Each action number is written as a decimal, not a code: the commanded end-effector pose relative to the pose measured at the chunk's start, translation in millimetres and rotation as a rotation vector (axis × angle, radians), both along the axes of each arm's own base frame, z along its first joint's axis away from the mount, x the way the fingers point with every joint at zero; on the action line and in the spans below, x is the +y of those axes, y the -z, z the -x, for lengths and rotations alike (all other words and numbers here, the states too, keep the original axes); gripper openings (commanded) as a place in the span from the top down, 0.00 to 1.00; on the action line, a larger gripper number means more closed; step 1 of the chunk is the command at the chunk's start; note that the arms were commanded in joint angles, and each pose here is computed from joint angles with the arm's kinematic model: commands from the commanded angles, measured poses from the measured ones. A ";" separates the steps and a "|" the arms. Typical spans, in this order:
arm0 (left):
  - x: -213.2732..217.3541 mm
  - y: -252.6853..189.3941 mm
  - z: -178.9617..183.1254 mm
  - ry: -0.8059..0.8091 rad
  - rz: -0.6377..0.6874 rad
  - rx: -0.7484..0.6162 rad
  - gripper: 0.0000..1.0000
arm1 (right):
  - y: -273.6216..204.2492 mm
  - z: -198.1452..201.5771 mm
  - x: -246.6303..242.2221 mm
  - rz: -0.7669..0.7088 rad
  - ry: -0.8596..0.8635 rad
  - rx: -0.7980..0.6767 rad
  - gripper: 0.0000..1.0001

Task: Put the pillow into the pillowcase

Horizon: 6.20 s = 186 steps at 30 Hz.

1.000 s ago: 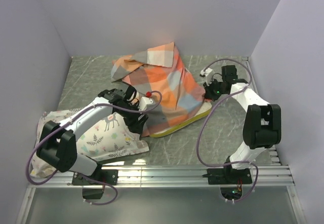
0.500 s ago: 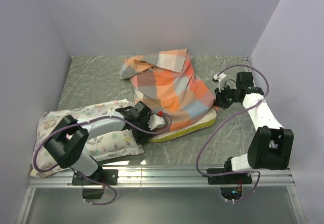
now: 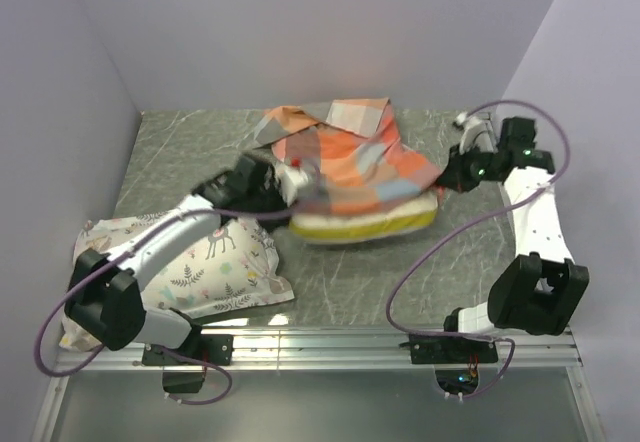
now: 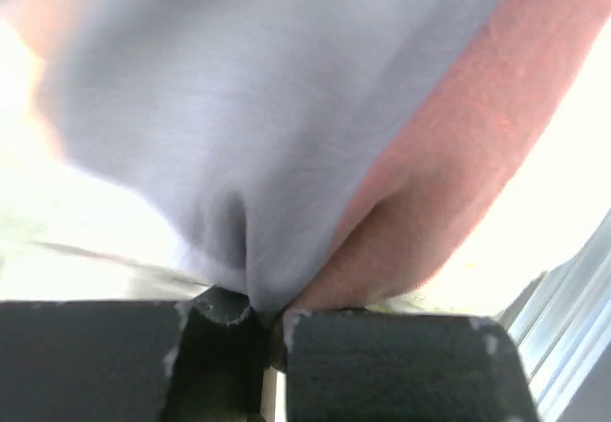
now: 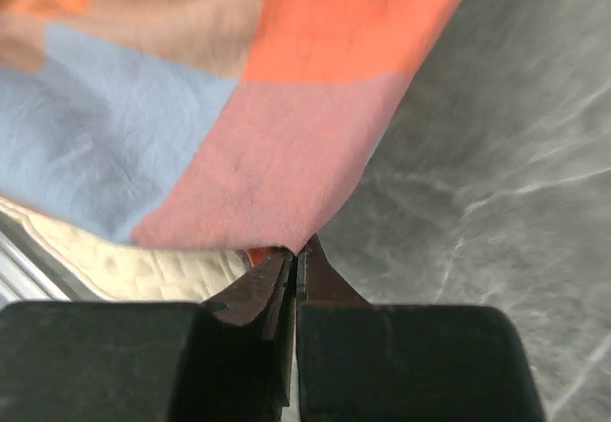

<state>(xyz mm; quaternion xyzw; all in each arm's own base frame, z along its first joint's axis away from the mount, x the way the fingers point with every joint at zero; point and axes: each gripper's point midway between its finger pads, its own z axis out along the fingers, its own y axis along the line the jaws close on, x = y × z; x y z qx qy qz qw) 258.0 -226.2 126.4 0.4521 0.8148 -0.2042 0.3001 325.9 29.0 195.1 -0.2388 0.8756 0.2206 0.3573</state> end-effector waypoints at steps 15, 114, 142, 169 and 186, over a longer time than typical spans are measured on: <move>26.8 -369.6 -94.3 -0.214 0.547 -0.688 1.00 | -306.6 -25.2 -30.7 -0.430 0.352 -0.531 1.00; 19.0 46.7 -63.6 -0.056 -0.121 -0.285 0.26 | 89.1 29.3 -9.2 0.191 0.008 0.371 1.00; 2.1 -34.5 -89.5 -0.057 0.183 -0.194 1.00 | 39.9 34.3 -13.6 0.101 0.033 0.317 1.00; 47.1 -460.6 -65.8 -0.251 0.804 -0.936 1.00 | -346.1 44.5 -16.2 -0.320 0.411 -0.721 1.00; 104.5 -568.9 -36.2 -0.361 0.906 -1.238 1.00 | -451.6 73.2 -24.8 -0.559 0.421 -0.982 1.00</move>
